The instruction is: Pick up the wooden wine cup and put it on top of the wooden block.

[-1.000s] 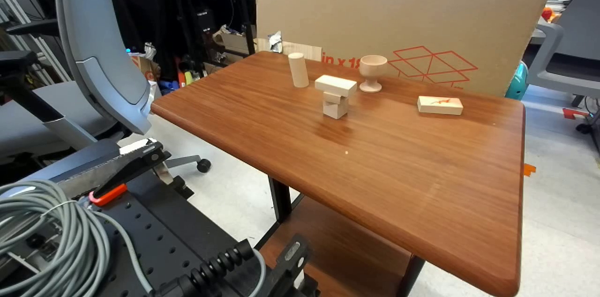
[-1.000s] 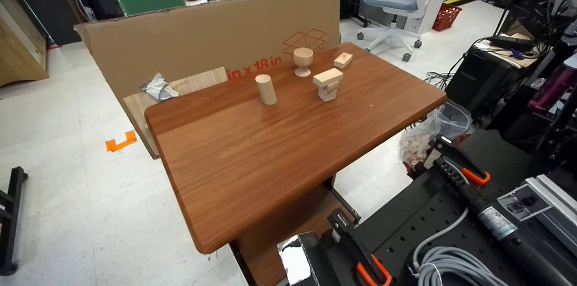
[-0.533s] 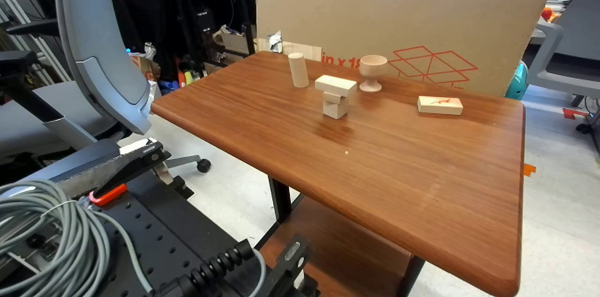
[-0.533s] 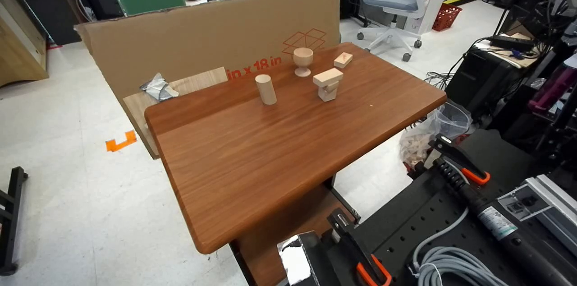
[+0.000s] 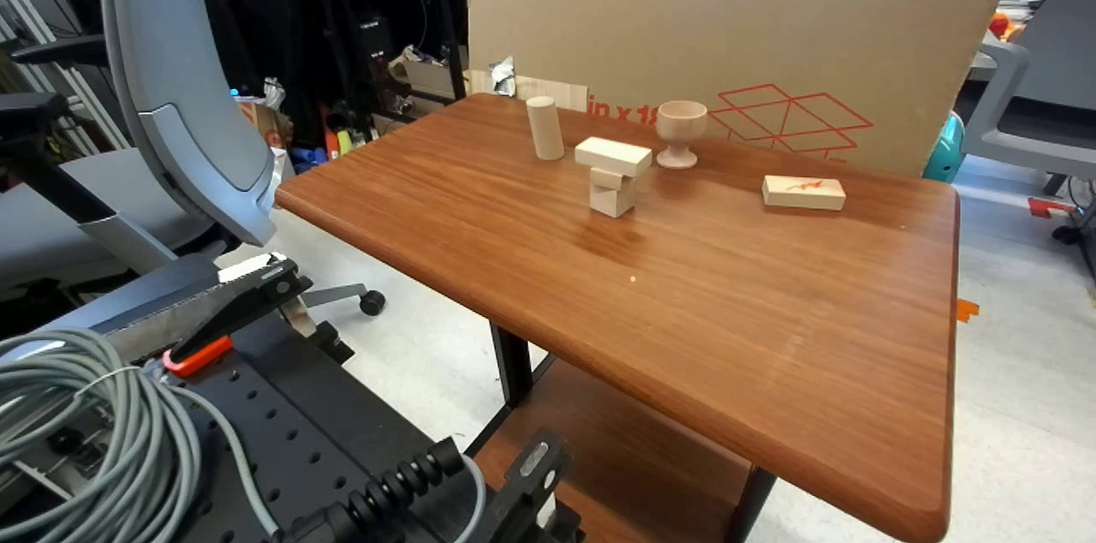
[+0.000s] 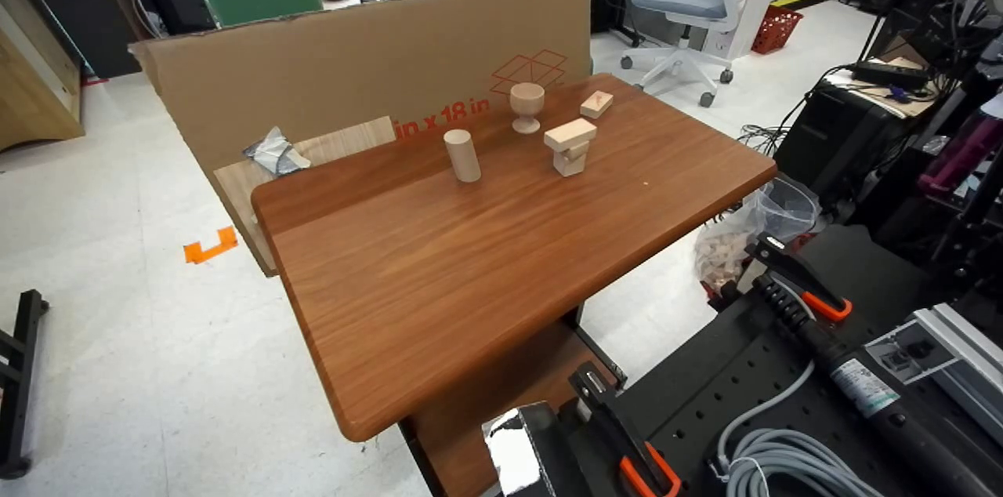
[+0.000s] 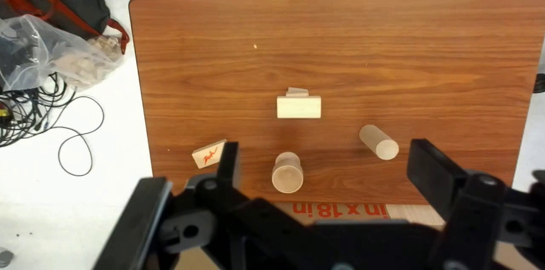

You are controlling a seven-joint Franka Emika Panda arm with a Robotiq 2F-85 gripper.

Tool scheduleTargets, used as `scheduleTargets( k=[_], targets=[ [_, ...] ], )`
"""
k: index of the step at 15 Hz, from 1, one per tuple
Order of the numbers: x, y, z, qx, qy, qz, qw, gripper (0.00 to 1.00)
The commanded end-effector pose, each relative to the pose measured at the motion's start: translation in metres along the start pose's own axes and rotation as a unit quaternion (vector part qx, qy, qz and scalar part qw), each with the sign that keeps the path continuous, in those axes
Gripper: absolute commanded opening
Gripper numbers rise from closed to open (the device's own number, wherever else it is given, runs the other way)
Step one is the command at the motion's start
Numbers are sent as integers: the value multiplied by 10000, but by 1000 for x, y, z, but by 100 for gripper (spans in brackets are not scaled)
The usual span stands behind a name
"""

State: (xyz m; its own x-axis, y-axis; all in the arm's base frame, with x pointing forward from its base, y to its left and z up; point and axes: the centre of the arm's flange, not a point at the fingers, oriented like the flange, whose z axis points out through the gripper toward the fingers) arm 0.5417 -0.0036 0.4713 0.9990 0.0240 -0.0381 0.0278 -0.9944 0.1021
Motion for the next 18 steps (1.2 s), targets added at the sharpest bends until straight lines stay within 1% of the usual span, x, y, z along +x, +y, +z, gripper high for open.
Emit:
scheduleTargets(
  k=[1,7,9,14,18],
  targets=[
    [63,15,10,162,-12,-145,9998,100],
    [113,29,52,232,-115,-454,9986,100],
    [127,38,68,309,-153,-470,9983,100],
    [150,55,106,538,-317,-421,9972,100],
    [167,50,142,725,-434,-391,9957,100]
  ],
)
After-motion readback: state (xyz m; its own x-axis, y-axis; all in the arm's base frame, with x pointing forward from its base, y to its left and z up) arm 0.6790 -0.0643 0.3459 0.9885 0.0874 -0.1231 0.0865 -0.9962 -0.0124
